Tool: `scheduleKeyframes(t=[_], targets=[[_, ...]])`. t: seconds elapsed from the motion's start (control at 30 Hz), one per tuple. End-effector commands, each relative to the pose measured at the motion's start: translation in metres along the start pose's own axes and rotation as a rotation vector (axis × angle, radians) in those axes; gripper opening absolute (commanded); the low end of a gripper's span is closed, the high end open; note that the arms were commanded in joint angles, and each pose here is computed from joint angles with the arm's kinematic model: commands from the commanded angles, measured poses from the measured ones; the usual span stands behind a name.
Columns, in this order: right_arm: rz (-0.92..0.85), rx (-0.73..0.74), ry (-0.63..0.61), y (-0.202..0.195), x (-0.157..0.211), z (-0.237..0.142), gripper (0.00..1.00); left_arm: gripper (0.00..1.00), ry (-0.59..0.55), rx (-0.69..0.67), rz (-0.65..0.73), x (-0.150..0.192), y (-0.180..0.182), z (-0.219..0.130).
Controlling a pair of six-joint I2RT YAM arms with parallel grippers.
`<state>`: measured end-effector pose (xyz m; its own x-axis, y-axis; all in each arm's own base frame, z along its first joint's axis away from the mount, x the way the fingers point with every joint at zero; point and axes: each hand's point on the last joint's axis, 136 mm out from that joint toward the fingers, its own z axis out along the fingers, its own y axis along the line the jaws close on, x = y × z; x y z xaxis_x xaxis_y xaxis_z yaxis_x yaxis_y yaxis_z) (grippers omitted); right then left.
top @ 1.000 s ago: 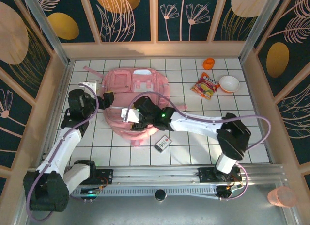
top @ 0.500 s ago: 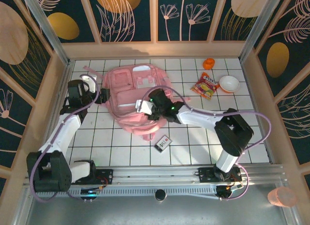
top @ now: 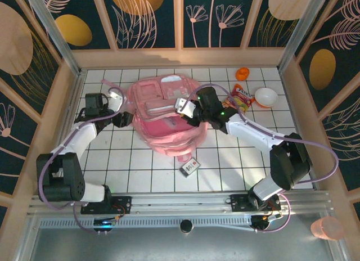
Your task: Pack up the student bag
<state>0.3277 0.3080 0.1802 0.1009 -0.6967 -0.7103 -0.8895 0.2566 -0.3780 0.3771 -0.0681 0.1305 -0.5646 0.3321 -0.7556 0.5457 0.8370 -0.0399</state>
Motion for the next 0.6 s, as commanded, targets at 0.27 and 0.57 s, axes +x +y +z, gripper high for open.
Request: scheduleKeyframes(t=[0.27, 0.57], targets=[[-0.04, -0.086, -0.119, -0.001, -0.01, -0.021, 0.07, 0.66, 0.113, 0.291, 0.463, 0.006, -0.014, 0.023], [-0.004, -0.125, -0.145, 0.0, -0.011, -0.021, 0.07, 0.64, 0.166, 0.408, 0.557, 0.011, -0.015, 0.049]])
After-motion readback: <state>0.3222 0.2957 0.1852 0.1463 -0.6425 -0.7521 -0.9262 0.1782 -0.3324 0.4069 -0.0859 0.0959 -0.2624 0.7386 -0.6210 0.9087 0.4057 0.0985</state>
